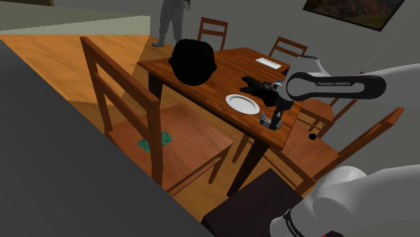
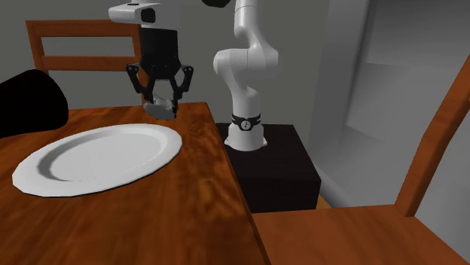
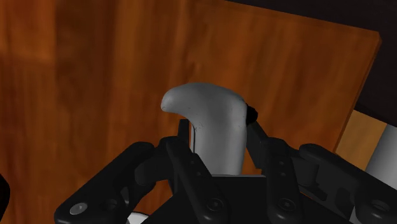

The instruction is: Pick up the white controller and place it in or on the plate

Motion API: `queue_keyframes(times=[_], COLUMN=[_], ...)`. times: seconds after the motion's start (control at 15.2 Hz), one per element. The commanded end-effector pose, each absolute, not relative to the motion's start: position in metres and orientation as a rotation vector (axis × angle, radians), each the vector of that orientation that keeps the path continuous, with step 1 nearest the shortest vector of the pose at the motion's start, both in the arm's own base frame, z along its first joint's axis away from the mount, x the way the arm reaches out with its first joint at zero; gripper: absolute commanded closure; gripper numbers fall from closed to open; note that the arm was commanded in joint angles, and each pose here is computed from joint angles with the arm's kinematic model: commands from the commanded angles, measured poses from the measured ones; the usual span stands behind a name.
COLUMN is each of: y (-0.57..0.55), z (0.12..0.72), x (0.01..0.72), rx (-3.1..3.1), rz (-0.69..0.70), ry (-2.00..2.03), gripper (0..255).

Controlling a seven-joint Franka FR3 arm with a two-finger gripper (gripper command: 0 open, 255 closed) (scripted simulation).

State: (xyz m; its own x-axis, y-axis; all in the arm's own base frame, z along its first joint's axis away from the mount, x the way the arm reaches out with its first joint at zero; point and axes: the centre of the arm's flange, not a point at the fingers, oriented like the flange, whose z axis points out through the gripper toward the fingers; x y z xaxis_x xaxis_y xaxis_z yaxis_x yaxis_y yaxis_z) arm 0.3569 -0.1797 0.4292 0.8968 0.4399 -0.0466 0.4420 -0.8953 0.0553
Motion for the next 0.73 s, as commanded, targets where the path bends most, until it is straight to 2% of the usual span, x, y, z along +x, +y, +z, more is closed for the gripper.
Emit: queue_keyframes(times=[0.0,0.66], y=[-0.180,-0.180], z=[0.435,0.487], x=[0.357,0.357], rx=[2.997,2.997], rz=[-0.050,-0.050], ry=[0.697,0.697], gripper=[255,255])
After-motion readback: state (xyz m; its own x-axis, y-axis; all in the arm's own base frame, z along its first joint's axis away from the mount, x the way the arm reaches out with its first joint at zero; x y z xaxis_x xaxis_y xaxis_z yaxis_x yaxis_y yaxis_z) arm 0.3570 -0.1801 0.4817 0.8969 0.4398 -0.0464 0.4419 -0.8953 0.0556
